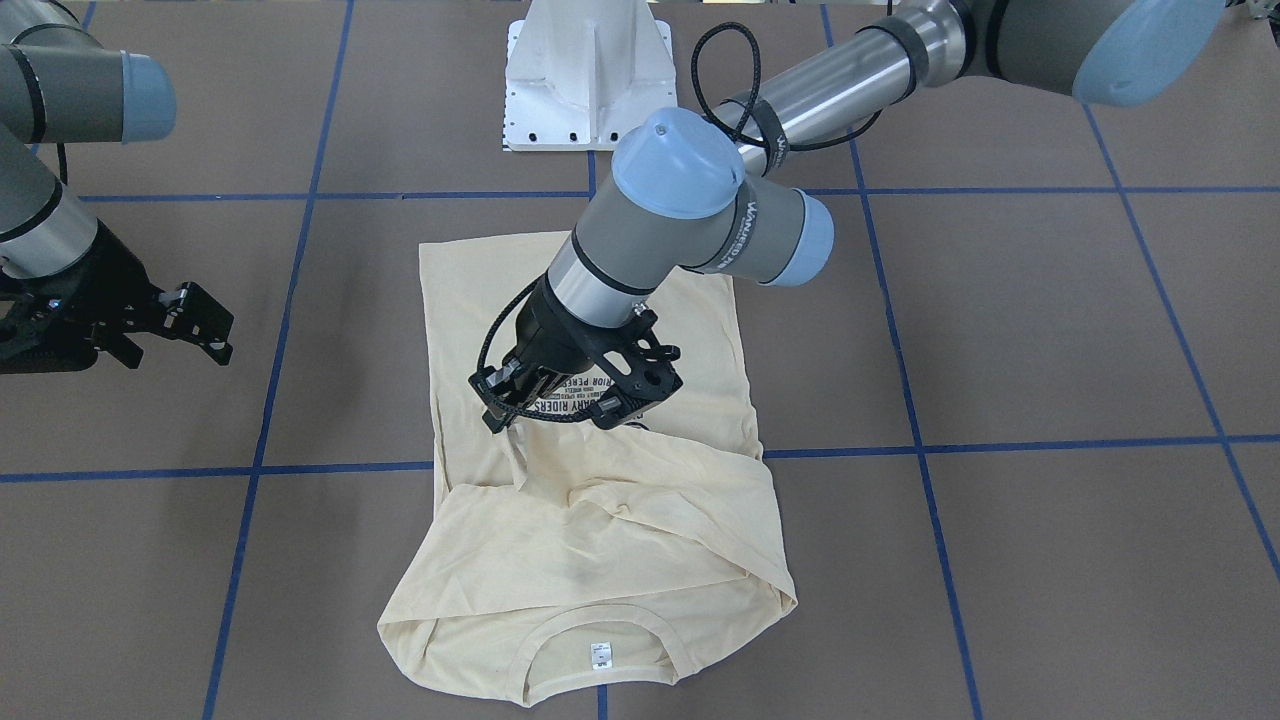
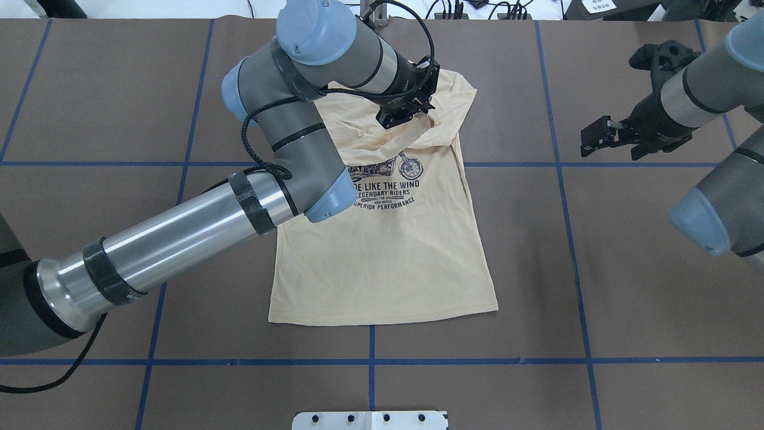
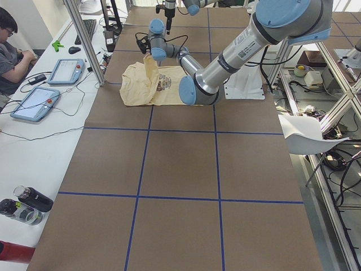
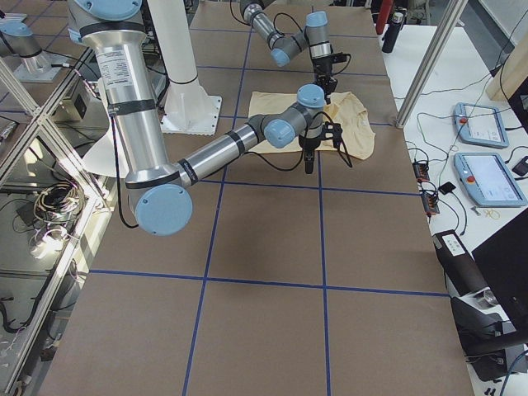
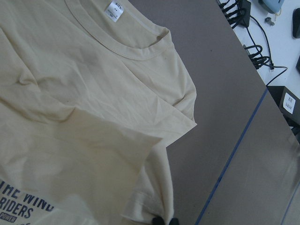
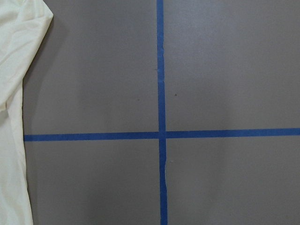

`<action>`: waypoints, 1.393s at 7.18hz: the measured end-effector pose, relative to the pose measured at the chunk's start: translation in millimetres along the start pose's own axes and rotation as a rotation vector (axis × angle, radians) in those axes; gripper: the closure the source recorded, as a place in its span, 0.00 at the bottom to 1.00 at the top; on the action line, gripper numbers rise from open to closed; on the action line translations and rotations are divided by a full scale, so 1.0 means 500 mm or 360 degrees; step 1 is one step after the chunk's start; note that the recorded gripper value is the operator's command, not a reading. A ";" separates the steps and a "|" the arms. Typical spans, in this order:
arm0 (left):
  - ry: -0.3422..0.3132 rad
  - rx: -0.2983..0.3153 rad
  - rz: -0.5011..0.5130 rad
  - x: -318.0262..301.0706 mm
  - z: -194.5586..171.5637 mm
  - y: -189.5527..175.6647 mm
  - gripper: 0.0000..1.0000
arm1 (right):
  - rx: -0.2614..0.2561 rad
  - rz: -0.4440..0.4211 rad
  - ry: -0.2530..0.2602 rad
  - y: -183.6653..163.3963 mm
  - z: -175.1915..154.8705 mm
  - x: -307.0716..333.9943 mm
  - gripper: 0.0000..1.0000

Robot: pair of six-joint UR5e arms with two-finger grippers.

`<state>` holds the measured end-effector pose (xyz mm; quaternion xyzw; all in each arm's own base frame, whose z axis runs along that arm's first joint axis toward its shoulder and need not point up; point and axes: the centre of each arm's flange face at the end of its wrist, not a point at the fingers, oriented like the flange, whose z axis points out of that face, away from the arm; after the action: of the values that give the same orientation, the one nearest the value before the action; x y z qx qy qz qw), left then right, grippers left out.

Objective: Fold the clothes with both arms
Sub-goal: 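Lower the cuff near the collar and open the left gripper, then move the left gripper to one shirt side while the right moves opposite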

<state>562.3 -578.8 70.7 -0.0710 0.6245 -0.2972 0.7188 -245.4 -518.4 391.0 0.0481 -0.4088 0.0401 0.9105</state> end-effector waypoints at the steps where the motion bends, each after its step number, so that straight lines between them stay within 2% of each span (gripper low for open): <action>1: -0.0003 0.0007 0.0005 -0.009 0.021 0.017 1.00 | 0.0000 0.0000 0.0000 0.000 0.000 0.000 0.00; 6: 0.0034 0.0030 0.0035 -0.045 0.106 0.067 1.00 | 0.0001 -0.0001 0.0002 -0.001 0.001 -0.002 0.00; 7: 0.0035 0.0032 0.0040 -0.053 0.116 0.077 0.86 | 0.0001 -0.0001 0.0003 -0.001 0.002 -0.002 0.00; 8: 0.0032 0.0031 0.0045 -0.060 0.122 0.085 0.41 | 0.0000 -0.0001 0.0004 -0.003 0.004 -0.003 0.00; 9: 0.0029 0.0026 0.0050 -0.064 0.126 0.092 0.12 | -0.0002 0.0000 0.0005 -0.005 0.007 -0.005 0.00; 10: 0.0028 0.0021 0.0055 -0.067 0.129 0.097 0.01 | -0.0002 0.0001 0.0007 -0.008 0.010 -0.006 0.00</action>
<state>637.9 -539.4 89.7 -0.0529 0.6299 -0.2895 0.7188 -250.6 -522.9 391.6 0.0471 -0.4068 0.0403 0.9114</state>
